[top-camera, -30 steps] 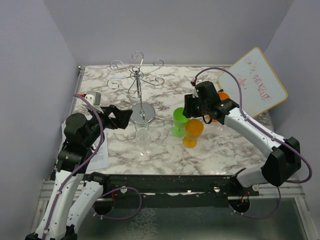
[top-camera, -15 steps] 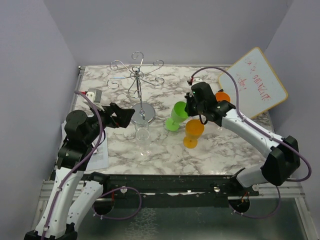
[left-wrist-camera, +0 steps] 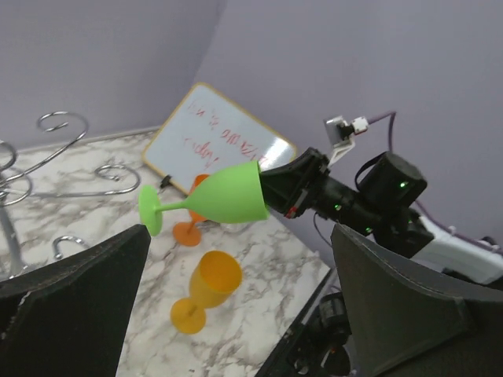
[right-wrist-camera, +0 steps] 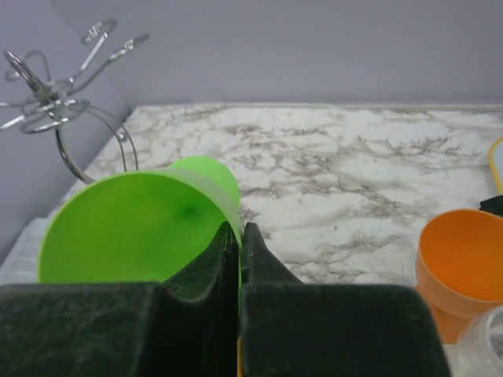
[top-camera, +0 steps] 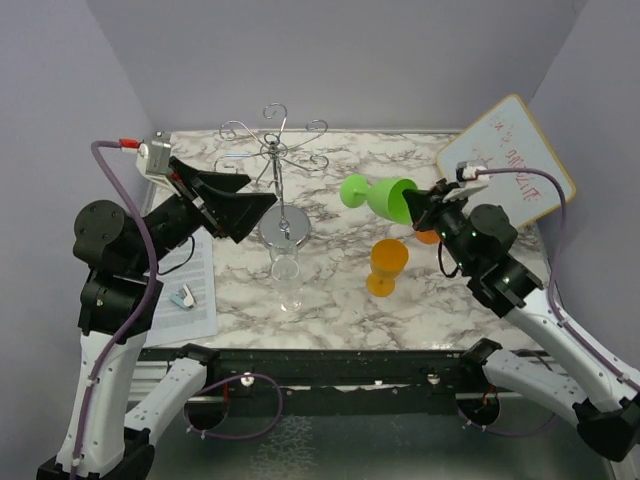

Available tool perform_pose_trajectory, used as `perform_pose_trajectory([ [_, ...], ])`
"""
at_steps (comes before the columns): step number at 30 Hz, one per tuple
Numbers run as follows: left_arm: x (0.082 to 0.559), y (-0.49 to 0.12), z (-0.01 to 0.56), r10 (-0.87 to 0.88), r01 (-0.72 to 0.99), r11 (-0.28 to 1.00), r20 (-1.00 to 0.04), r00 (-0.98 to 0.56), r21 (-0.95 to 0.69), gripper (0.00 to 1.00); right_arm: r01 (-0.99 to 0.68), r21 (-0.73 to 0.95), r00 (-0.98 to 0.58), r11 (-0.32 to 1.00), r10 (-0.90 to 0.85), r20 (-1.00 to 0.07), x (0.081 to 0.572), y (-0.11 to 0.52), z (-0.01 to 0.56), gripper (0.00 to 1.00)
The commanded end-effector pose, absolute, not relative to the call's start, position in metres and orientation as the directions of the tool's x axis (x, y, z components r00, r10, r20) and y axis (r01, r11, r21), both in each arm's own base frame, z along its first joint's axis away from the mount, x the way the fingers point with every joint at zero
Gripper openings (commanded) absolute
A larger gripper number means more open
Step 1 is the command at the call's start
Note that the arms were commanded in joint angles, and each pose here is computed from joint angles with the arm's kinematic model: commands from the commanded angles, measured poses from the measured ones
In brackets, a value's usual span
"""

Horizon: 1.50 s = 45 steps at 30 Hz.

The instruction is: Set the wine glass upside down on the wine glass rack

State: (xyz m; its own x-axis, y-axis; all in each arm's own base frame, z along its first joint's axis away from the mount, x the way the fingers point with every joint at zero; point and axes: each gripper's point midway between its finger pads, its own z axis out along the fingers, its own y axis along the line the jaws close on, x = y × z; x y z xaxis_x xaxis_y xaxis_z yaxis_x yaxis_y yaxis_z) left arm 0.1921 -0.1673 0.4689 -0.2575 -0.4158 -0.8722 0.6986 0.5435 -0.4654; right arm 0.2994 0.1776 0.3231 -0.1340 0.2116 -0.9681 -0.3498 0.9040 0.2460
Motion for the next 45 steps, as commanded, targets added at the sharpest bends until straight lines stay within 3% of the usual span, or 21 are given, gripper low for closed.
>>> perform_pose_trajectory([
  [1, 0.179, -0.189, 0.496, -0.448, 0.745, 0.355, -0.802, -0.394, -0.565, 0.99, -0.334, 0.337, 0.087, 0.880, 0.385, -0.919, 0.282, 0.148, 0.376, 0.01],
  [11, 0.235, -0.215, 0.502, -0.567, 0.638, 0.241, -0.640, -0.519, -0.731, 0.99, -0.457, 0.552, 0.223, 0.697, 0.691, -0.688, 0.241, 0.122, 0.438, 0.01],
  [16, 0.240, -0.267, 0.493, -0.632, 0.546, 0.063, -0.457, -0.626, -0.835, 0.99, -0.526, 0.618, 0.207, 0.584, 0.793, -0.573, 0.236, 0.124, 0.455, 0.01],
  [21, 0.241, -0.317, 0.481, -0.638, 0.477, 0.030, -0.384, -0.667, -0.879, 0.99, -0.549, 0.648, 0.180, 0.527, 0.832, -0.524, 0.238, 0.129, 0.459, 0.01],
  [31, 0.267, -0.349, 0.487, -0.750, 0.410, -0.067, -0.225, -0.622, -0.910, 0.98, -0.553, 0.702, 0.113, 0.449, 0.875, -0.471, 0.235, 0.131, 0.446, 0.01],
  [36, 0.281, -0.353, 0.487, -0.814, 0.348, -0.098, -0.126, -0.567, -0.932, 0.87, -0.553, 0.719, 0.089, 0.420, 0.888, -0.451, 0.233, 0.131, 0.439, 0.01],
  [45, 0.289, -0.365, 0.485, -0.842, 0.302, -0.128, -0.058, -0.536, -0.945, 0.47, -0.609, 0.662, 0.078, 0.437, 0.863, -0.499, 0.226, 0.142, 0.441, 0.01],
])
